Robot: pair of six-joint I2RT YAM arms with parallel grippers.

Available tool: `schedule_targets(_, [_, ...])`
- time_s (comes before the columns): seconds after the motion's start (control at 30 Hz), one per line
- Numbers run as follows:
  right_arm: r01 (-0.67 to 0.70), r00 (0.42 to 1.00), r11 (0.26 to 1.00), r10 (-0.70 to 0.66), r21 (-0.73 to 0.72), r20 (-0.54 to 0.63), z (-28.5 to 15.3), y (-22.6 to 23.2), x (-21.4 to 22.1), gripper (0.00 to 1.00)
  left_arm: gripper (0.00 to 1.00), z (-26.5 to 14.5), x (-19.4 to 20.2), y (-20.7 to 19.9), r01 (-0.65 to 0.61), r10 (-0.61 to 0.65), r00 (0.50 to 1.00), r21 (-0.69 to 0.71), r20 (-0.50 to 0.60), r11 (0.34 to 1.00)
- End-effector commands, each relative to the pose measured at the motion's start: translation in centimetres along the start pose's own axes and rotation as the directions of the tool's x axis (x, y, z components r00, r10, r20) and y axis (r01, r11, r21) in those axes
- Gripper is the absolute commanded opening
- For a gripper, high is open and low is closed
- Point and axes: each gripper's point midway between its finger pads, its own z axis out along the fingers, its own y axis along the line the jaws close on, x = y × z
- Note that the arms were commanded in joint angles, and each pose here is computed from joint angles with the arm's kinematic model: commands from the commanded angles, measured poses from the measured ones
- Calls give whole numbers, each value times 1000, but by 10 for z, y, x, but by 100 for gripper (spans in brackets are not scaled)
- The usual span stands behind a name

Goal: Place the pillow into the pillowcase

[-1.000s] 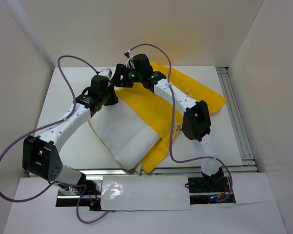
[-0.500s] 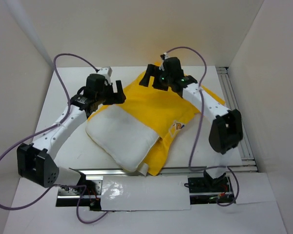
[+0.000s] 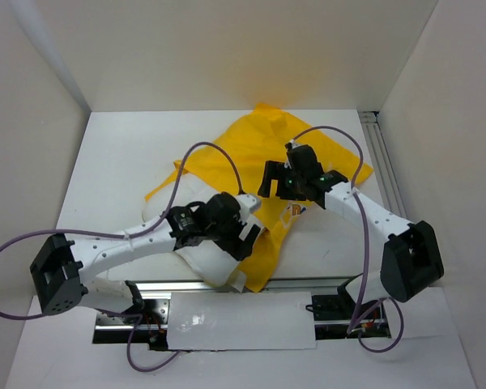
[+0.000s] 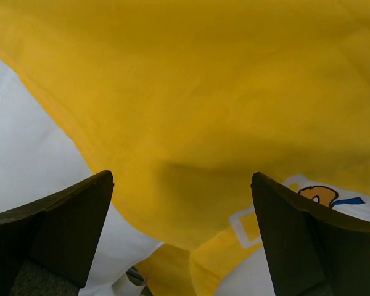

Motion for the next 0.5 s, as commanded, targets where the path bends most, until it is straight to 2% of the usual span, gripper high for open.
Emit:
schedule_targets(0.0, [31,996,999,-33,19,84,-14,3,-21,100,100,2,18,-1,-61,58,997,-81,-41,995])
schedule_targets(0.2, [20,997,998,-24,61,71,-33,-13,-6,100,100,33,59,33,-60,-7,974,-289,-226,955])
schedule_targets(0.37, [-5,998,998,2,61,62,-52,-24,9,100,99,55,74,48,-91,-33,951,-378,-309,921])
schedule_targets(0.4, [-6,998,998,2,61,60,-53,-26,13,100,86,60,77,46,-88,-35,948,-367,-317,926])
schedule_targets(0.47, [-28,998,997,24,70,57,-62,-31,20,100,48,69,77,46,-92,-36,945,-369,-326,925])
